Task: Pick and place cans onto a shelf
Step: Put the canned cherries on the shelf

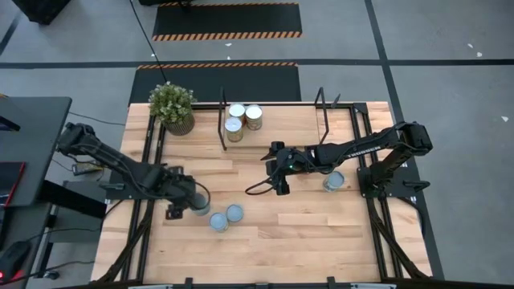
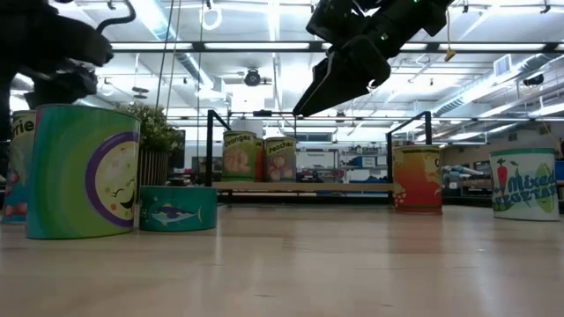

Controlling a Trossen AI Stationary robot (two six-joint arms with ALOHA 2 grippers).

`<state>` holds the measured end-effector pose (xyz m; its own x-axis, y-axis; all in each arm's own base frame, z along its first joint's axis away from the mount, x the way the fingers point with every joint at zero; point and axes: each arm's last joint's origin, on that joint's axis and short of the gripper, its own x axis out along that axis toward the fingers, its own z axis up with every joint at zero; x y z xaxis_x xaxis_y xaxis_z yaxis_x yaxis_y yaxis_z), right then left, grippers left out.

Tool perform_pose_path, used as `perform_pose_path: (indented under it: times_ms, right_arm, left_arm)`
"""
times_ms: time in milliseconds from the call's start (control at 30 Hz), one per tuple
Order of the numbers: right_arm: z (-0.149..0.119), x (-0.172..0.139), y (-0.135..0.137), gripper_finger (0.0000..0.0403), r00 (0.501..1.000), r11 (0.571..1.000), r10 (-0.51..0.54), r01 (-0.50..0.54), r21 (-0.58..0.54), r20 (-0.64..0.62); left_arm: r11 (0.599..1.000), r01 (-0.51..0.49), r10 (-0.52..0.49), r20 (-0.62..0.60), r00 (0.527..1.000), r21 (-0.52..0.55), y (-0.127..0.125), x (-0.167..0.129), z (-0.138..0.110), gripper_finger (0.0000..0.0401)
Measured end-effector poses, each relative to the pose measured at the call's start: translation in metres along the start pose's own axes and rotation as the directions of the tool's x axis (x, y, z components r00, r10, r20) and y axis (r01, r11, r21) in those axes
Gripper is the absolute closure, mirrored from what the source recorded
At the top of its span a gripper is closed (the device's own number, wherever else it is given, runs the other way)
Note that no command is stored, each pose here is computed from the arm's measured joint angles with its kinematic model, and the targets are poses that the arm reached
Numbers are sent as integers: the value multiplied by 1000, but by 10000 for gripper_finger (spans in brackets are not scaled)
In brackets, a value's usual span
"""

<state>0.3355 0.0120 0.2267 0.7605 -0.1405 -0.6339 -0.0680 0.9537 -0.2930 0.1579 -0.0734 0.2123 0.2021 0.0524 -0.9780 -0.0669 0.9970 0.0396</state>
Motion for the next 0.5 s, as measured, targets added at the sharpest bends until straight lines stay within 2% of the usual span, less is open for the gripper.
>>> perform_pose_path:
  times_ms: [100, 267, 367, 500]
  right_arm:
    - [0, 0, 0, 26, 1000, 1000, 3, -3, 0, 1]
    - [0, 0, 1, 26, 1000, 1000, 26, -26, 2, 7]
    - [1, 0, 1, 26, 1000, 1000, 25, -25, 3, 10]
    - [2, 0, 1, 26, 1000, 1000, 23, -23, 4, 21]
  left_arm:
    - [1000, 18, -18, 26, 999, 17, -6, 7, 8, 78]
    - [998, 62, -62, -33, 998, 23, -11, 16, 11, 36]
    - [995, 86, -87, 17, 996, 48, -17, 19, 18, 21]
    - [991, 59, -67, 66, 996, 120, -20, 24, 24, 17]
